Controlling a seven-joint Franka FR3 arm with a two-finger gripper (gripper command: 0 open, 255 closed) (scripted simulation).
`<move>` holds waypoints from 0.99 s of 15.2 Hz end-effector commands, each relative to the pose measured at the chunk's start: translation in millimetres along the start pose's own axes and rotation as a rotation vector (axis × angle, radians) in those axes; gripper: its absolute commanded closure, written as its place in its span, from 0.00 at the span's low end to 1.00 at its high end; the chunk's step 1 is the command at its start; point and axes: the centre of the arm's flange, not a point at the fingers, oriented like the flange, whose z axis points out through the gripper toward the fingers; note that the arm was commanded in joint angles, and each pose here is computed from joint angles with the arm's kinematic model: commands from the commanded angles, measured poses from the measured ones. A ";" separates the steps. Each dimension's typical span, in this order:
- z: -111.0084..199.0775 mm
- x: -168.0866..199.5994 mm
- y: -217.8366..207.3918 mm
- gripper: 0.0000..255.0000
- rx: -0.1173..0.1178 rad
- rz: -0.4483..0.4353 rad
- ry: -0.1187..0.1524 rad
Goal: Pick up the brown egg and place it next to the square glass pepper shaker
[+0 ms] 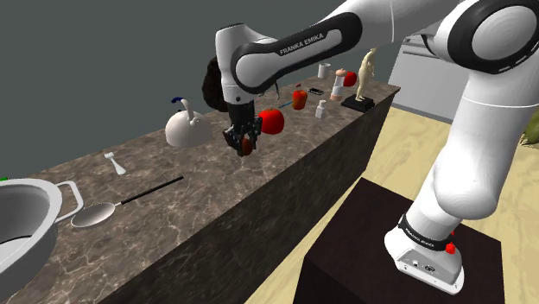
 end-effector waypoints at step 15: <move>-59.9 -4.0 53.1 1.00 0.000 0.000 0.000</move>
